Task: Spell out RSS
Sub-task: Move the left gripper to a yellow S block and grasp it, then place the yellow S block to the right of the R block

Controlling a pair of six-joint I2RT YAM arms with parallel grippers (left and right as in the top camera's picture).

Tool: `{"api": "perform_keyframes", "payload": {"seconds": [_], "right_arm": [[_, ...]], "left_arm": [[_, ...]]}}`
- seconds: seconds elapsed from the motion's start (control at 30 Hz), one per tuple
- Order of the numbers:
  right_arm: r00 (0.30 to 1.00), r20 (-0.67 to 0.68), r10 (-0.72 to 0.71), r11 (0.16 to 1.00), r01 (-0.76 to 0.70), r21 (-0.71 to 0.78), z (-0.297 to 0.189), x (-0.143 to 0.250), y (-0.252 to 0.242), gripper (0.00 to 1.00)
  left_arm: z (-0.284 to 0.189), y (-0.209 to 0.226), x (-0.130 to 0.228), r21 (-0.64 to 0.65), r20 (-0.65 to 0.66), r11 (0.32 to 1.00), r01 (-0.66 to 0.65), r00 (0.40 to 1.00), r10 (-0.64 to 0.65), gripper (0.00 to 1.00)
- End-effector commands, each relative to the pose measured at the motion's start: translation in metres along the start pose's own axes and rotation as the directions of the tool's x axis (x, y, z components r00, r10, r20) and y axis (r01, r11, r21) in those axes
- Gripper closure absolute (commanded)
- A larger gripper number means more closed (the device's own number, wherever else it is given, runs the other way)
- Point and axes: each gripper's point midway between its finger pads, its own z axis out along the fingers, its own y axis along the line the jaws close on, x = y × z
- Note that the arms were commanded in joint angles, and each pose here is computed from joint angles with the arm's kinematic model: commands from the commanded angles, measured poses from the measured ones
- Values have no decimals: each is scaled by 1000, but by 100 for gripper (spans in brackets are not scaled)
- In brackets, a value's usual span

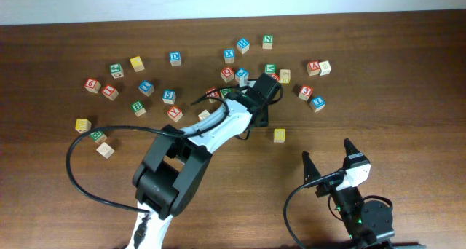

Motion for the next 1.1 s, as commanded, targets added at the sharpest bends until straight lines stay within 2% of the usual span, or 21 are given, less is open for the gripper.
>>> {"api": "perform_keyframes", "payload": {"seconds": [0.0, 0.1, 0.37, 0.53, 0.63, 0.7, 0.87, 0.97, 1.07], "right_arm": [[1000, -1, 4, 1000, -4, 1, 0, 2, -1, 2], [1000, -1, 4, 1000, -4, 1, 0, 2, -1, 2], [1000, -1, 4, 1000, -4, 1, 0, 2, -1, 2], [1000, -1, 4, 1000, -4, 1, 0, 2, -1, 2], [1000, -1, 4, 1000, -4, 1, 0, 2, -1, 2], [1000, -1, 4, 1000, -4, 1, 0, 2, -1, 2], [1000, -1, 4, 1000, -4, 1, 0, 2, -1, 2], [1000, -1, 4, 1000, -4, 1, 0, 2, -1, 2], [1000, -1, 4, 1000, -4, 1, 0, 2, -1, 2]], "left_arm": [[0, -3, -2, -1, 3, 1000, 18, 1000, -18, 53], [0, -2, 0, -5, -4, 1000, 23, 1000, -23, 62], [0, 0, 2, -12, -11, 1000, 21, 1000, -21, 77], [0, 0, 3, -15, -15, 1000, 19, 1000, -19, 81], [-6, 7, 10, -46, -57, 999, 8, 998, -10, 90], [-26, 14, 9, -72, -75, 997, 0, 997, -5, 95], [-111, 46, -9, -151, 20, 988, 6, 1000, -3, 99], [-129, 73, 10, -196, 28, 980, 24, 999, -19, 100], [-131, 91, 37, -178, 42, 983, 33, 999, -26, 91]]}}
